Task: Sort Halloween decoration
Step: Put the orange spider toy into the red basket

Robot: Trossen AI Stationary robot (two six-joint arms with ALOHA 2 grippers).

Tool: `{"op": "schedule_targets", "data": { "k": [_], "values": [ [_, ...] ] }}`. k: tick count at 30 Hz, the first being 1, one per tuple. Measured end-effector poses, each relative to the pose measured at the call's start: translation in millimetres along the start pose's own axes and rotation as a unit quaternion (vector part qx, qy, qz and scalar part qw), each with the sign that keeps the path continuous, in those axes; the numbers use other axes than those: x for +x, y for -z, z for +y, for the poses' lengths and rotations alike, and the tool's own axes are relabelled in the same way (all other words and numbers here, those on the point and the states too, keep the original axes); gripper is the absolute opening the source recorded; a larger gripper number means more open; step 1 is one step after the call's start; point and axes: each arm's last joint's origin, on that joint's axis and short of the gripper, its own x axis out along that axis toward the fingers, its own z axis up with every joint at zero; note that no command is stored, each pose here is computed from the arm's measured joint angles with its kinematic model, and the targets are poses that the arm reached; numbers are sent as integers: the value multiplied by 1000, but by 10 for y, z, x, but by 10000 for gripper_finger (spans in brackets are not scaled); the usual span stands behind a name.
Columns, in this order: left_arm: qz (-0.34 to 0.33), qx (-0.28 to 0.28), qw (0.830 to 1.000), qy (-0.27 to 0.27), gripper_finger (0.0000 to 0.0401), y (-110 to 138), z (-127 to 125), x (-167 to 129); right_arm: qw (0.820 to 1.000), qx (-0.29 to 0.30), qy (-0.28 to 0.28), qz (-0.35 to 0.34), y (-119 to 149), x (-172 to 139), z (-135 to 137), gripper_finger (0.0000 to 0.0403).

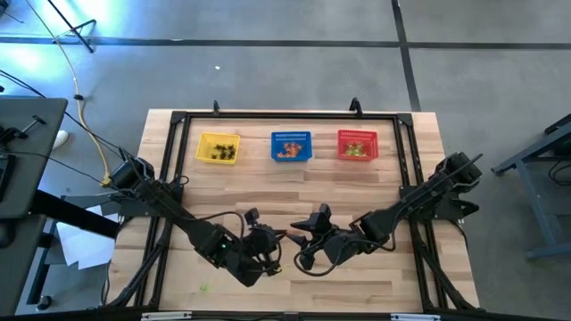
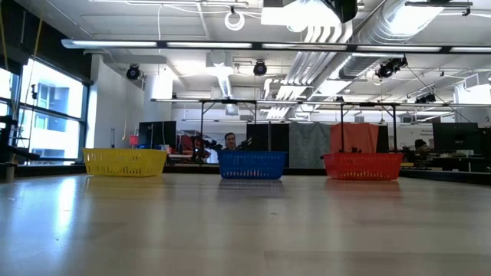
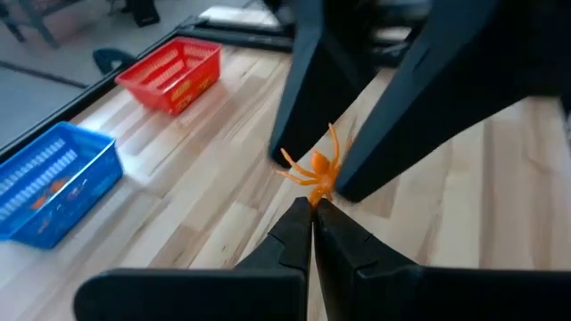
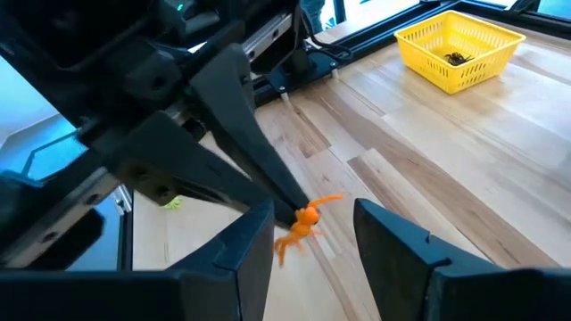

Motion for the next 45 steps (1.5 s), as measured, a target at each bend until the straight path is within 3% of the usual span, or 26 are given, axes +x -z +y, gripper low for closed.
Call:
{"op": "schedule_targets", "data": {
  "k": [6,13,20,26,32,38,42,45],
  "values": [
    [-21,15,999,21,0,-66,-48,-3,1000,2,-1,-5,-11,-16,9,123],
    [-18,13,1000,21,0,-58,-44,-1,1000,-27,3,-6,-14,-13,4,11],
    [-18,4,1000,22,4,-60,-46,-1,1000,-28,4,-7,-13,-10,1,6],
    [-15,-48,998,34,44,-66,-59,-5,1000,-30,7,-6,-9,-7,-4,3],
    [-9,-4,998,60,97,-55,-99,-39,999,-41,7,4,-25,14,-38,2],
    [25,-2,989,145,127,-78,-152,-102,992,-52,105,37,-163,237,-461,2],
    [22,0,989,143,129,-63,-165,-116,983,-32,147,104,-340,490,-960,2],
    [15,1,991,134,129,-56,-174,-138,978,-7,175,115,-552,672,-1399,2]
  ]
}}
